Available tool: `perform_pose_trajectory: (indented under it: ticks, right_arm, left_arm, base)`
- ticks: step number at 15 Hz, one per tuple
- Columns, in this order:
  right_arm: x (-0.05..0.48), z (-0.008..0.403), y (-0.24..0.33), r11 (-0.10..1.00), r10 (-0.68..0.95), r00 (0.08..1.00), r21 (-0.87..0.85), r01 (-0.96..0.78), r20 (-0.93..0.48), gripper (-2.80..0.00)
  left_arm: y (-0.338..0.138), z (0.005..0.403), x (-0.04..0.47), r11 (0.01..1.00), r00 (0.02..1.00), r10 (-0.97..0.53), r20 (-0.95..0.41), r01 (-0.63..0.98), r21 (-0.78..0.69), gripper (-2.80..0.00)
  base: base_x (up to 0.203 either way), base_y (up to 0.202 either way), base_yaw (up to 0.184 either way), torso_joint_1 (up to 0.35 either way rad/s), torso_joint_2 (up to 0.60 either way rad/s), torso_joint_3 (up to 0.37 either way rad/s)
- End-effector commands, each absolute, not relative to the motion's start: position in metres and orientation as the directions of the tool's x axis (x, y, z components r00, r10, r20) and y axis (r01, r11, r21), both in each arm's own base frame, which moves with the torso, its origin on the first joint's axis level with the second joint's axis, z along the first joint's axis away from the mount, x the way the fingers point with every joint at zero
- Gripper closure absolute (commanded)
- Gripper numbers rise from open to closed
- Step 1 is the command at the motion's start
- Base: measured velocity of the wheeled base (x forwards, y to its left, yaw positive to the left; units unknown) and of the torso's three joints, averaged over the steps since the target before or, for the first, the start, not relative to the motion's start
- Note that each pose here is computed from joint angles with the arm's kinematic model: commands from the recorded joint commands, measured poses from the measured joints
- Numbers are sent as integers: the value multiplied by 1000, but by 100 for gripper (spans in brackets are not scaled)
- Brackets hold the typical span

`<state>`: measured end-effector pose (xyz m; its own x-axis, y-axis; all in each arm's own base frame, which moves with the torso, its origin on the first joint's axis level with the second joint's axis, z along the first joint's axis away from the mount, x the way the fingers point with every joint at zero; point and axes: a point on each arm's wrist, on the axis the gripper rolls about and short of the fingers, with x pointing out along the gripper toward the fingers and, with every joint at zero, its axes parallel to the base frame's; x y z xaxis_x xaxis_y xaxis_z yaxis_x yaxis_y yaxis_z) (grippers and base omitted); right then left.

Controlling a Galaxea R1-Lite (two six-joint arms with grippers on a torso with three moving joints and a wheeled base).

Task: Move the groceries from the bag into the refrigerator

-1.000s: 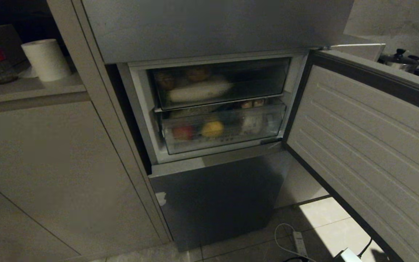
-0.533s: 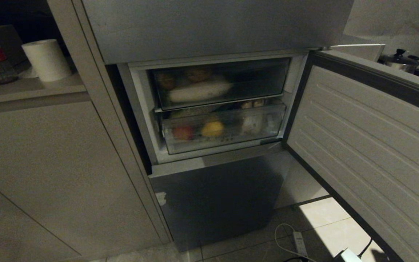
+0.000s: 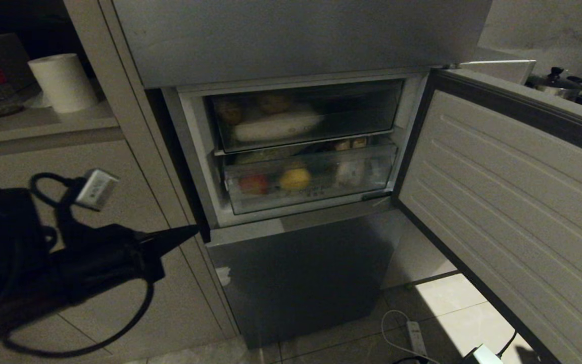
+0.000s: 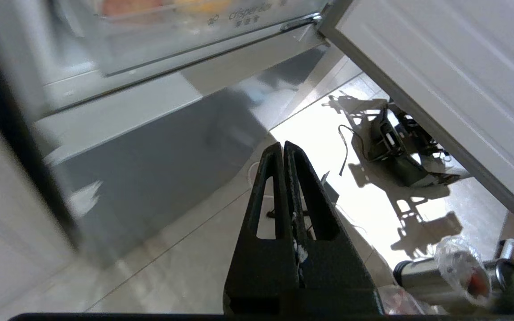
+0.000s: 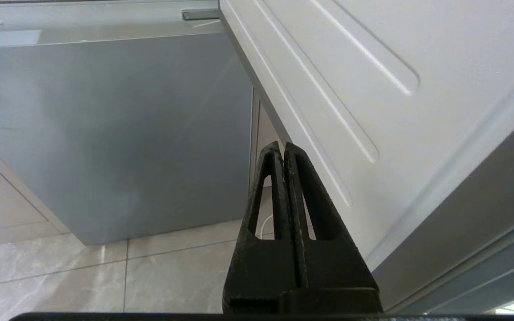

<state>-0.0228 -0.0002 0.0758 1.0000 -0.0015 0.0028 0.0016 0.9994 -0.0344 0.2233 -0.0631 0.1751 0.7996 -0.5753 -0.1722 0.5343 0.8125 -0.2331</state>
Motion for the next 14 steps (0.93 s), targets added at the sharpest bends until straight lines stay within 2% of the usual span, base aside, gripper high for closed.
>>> perform_pose_trajectory:
  ticks: [1, 7, 14]
  right_arm:
    - [-23, 75, 0, 999, -2, 1000, -35, 2, 0, 0]
    - [-23, 75, 0, 999, -2, 1000, -32, 1, -1, 0]
    - [-23, 76, 0, 999, -3, 1000, -32, 3, 3, 0]
  left_arm:
    - [-89, 119, 282, 793, 752, -606, -258, 545, -273, 0]
    - [-130, 90, 347, 793, 764, -608, -217, 573, -207, 0]
    - [-150, 70, 419, 907, 908, -412, -78, 401, -126, 0]
  base:
    - [0, 0, 0, 0, 0, 0]
    - [0, 0, 0, 0, 0, 0]
    - [0, 0, 0, 0, 0, 0]
